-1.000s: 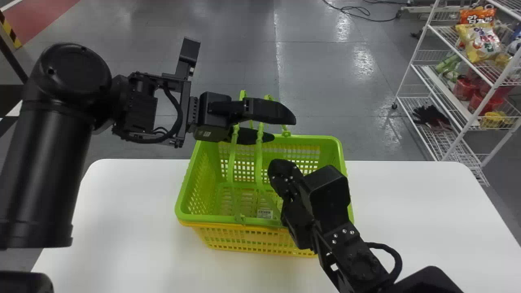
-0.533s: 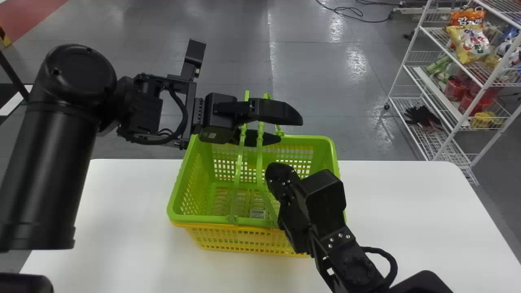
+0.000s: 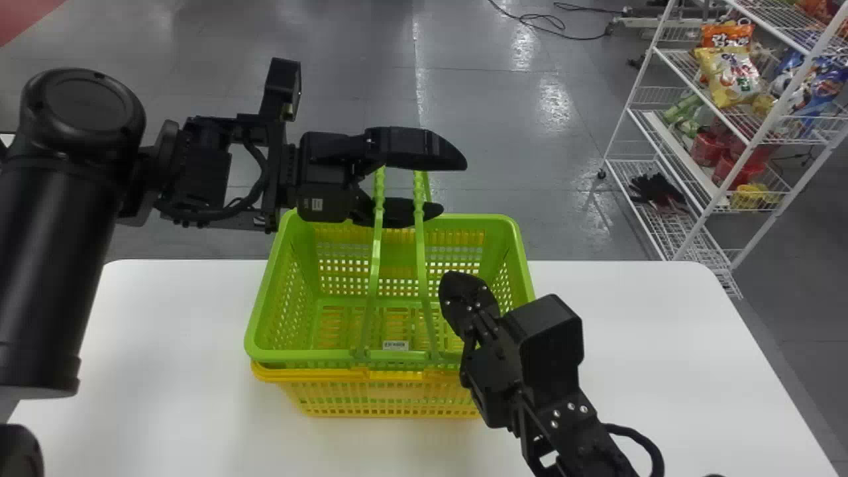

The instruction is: Grasp handle with right gripper to insert into left gripper then lift and swing left to center

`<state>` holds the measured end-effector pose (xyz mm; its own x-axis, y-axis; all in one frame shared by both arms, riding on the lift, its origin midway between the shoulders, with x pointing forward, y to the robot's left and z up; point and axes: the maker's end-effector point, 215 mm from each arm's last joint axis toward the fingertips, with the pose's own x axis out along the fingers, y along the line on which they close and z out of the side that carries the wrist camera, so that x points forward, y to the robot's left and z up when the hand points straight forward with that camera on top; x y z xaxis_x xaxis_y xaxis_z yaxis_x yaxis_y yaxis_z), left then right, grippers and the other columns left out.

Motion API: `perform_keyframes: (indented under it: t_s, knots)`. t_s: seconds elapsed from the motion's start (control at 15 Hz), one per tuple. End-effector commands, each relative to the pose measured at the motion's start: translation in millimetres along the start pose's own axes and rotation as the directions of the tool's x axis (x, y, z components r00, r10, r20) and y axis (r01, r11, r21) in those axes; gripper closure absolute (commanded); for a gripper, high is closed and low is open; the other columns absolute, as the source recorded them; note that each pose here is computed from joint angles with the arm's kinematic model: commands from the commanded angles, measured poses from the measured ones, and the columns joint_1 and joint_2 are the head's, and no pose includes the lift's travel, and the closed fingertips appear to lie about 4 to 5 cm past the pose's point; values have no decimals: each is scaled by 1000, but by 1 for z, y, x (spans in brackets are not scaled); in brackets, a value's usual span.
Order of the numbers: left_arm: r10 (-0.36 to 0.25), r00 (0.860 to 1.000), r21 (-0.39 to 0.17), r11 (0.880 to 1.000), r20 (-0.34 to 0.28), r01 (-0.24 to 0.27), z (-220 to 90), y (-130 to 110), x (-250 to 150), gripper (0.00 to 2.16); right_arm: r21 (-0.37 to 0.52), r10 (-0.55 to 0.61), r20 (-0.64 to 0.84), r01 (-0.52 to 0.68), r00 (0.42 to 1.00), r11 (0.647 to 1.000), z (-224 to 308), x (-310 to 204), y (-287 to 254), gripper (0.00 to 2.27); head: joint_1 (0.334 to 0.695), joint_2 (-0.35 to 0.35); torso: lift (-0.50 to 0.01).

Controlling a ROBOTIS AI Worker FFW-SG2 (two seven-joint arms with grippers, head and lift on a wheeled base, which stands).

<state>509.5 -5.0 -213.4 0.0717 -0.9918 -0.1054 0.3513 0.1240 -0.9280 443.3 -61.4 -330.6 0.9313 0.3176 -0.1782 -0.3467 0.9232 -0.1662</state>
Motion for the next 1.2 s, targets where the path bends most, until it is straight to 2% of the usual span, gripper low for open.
perform_keyframes:
  t_s: [0.0,0.2,0.33,0.53,0.67,0.87,1.13]
  knots:
    - [-41,999,-18,999,8,41,6,-10,-2,66,-10,-9,4,9,1000,1000,-5,-30,-8,2172,695,-74,-93]
    - [-60,998,-9,998,13,61,17,-24,-5,66,-28,8,53,-7,999,1000,-4,-74,-6,1784,695,-103,-93]
    - [-82,997,-1,997,12,82,27,-38,-5,66,-28,0,55,1,999,1000,-15,-92,-9,1123,695,-113,-93]
    - [-102,995,-1,995,16,102,36,-50,-7,66,-24,-1,35,2,999,1000,-41,-104,-9,292,695,-135,-93]
    - [-118,993,1,993,17,118,39,-57,-8,66,-15,8,46,-8,999,1000,-51,-111,-3,161,695,-143,-93]
    - [-144,989,0,990,39,144,55,-73,-24,66,2,11,65,-11,998,1000,-63,-120,2,140,695,-143,-93]
    - [-120,991,-3,993,53,120,76,-85,-39,73,28,-29,154,25,988,999,-57,-138,-12,140,695,-130,-93]
